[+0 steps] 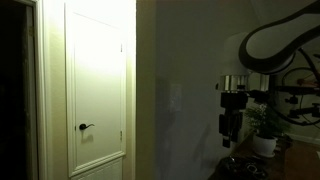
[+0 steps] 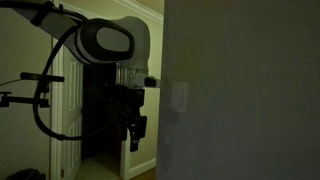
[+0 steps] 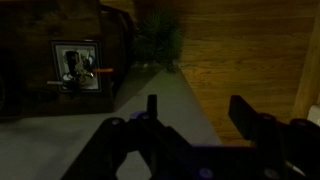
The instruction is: Turn off the light
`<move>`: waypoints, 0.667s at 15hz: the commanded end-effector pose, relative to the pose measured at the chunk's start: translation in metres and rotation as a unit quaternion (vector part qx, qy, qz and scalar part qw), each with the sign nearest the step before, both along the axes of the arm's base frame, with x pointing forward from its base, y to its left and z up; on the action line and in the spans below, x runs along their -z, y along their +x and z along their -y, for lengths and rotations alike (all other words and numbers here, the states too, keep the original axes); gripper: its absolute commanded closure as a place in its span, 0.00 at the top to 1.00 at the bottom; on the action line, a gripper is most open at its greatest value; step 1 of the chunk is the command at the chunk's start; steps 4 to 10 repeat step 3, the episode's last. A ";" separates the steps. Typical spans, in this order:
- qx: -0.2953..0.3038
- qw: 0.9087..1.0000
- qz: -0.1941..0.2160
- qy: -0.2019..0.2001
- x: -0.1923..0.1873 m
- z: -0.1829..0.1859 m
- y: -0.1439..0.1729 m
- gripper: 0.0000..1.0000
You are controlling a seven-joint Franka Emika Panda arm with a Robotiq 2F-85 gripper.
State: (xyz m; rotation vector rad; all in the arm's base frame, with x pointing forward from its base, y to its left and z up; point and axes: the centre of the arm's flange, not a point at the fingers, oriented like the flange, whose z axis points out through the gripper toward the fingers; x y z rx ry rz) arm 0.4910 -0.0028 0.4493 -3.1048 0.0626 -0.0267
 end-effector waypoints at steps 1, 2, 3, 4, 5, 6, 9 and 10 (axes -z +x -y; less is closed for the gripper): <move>-0.001 1.000 -0.004 -0.001 0.001 0.001 -0.001 0.81; -0.001 1.000 -0.005 -0.001 0.002 0.002 -0.001 0.89; -0.002 1.000 -0.005 -0.001 0.002 0.002 -0.001 0.92; -0.002 1.000 -0.005 -0.001 0.002 0.002 -0.001 0.92; -0.002 1.000 -0.005 -0.001 0.002 0.002 -0.001 0.92; -0.002 1.000 -0.005 -0.001 0.002 0.002 -0.001 0.92; -0.002 1.000 -0.005 -0.001 0.002 0.002 -0.001 0.92; -0.002 1.000 -0.005 -0.001 0.002 0.002 -0.001 0.92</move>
